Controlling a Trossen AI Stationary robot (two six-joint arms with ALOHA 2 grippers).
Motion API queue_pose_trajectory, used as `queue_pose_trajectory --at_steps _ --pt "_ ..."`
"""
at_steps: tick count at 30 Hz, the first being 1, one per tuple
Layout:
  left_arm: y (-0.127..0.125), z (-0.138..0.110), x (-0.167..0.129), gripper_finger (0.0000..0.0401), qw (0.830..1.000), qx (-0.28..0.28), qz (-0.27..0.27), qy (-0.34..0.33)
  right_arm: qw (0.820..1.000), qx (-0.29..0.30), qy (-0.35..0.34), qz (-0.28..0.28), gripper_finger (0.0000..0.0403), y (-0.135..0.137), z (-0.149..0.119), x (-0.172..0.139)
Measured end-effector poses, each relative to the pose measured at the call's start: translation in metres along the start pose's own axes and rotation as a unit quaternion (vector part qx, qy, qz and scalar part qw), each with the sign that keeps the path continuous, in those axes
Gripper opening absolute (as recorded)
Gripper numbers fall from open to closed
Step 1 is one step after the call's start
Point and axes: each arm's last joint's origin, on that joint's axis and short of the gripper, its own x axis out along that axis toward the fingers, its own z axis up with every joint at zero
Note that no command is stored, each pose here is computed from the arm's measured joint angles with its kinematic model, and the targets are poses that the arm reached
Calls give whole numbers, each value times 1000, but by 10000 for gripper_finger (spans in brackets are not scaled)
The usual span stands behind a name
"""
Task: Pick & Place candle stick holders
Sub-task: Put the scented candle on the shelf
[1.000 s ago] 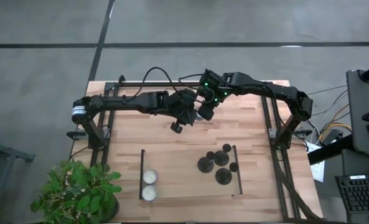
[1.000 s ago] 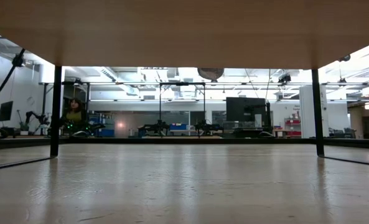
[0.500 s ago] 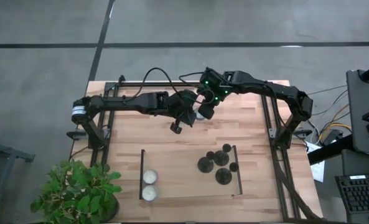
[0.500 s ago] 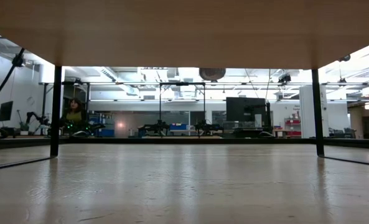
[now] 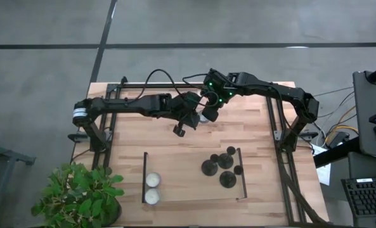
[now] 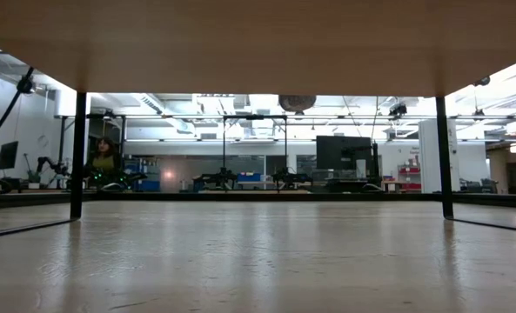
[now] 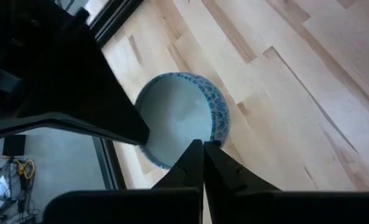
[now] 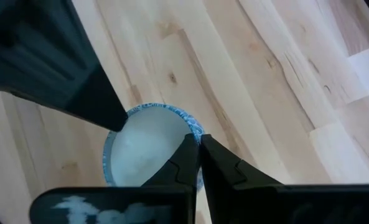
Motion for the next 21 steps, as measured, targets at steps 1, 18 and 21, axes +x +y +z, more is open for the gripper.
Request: queue_pose_trajectory --at_steps 1,18,21 --pt "0 0 -3 0 1000 0 2 -2 1000 1 0 0 8 -1 0 0" --pt "4 3 -44 70 997 -18 -26 -65 1000 -1 7 -3 8 -1 -1 0" --pt "2 5 -39 105 996 -27 -37 -72 1000 1 4 -3 8 -1 -1 1"
